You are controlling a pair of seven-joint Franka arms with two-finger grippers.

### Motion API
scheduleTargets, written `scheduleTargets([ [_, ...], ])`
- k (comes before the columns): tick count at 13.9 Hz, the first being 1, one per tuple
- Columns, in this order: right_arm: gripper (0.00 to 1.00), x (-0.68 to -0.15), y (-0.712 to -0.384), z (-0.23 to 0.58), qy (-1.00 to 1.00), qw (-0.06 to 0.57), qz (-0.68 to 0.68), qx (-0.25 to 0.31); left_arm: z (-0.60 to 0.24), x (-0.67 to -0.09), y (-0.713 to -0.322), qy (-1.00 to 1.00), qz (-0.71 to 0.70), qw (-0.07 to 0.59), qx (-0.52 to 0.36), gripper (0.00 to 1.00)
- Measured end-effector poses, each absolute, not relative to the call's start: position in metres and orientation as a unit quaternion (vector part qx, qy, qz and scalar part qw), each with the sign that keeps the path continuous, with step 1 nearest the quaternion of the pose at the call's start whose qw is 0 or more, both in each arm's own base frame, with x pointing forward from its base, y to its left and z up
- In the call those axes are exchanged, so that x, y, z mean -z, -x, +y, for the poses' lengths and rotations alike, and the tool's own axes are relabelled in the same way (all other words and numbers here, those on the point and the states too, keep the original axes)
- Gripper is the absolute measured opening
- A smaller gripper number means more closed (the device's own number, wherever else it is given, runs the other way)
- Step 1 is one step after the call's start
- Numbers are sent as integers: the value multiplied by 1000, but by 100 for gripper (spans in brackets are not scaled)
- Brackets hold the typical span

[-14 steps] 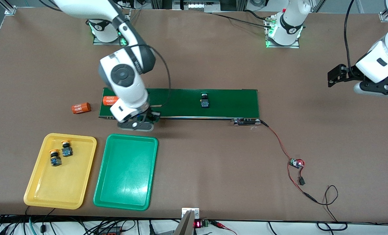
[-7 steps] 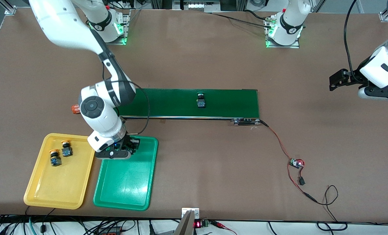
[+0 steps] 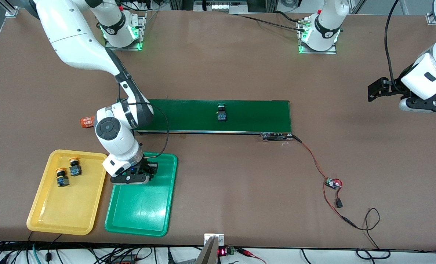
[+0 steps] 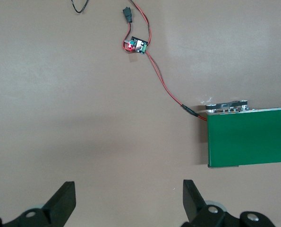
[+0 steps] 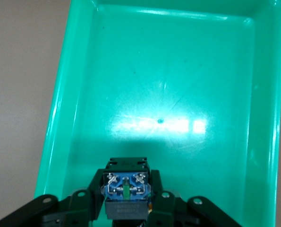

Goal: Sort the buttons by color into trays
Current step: 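Lower the button into the green tray and open the right gripper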

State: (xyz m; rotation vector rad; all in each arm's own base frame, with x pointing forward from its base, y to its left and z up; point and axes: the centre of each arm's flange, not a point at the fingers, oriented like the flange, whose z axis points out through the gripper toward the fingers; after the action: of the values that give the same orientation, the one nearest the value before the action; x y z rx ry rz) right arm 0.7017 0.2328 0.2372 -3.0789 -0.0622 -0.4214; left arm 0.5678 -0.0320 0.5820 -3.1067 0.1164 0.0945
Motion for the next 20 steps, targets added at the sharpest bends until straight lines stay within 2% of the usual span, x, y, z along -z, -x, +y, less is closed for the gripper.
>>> scheduleTargets([
  [5,98,-245,-697,250,990,22,-25,139,-30,-581,-565,998,37,21,-41,100],
  [9,100,-270,-666,282,993,21,7,120,-40,-589,-554,997,46,22,-58,100],
  [15,100,-321,-580,310,999,-30,17,43,-40,-594,-554,997,48,23,-48,100],
  [18,100,-331,-535,353,999,-28,29,28,-39,-590,-559,997,64,22,-43,100],
  [20,100,-328,-518,370,999,-26,32,23,-36,-591,-561,996,82,21,-36,100],
])
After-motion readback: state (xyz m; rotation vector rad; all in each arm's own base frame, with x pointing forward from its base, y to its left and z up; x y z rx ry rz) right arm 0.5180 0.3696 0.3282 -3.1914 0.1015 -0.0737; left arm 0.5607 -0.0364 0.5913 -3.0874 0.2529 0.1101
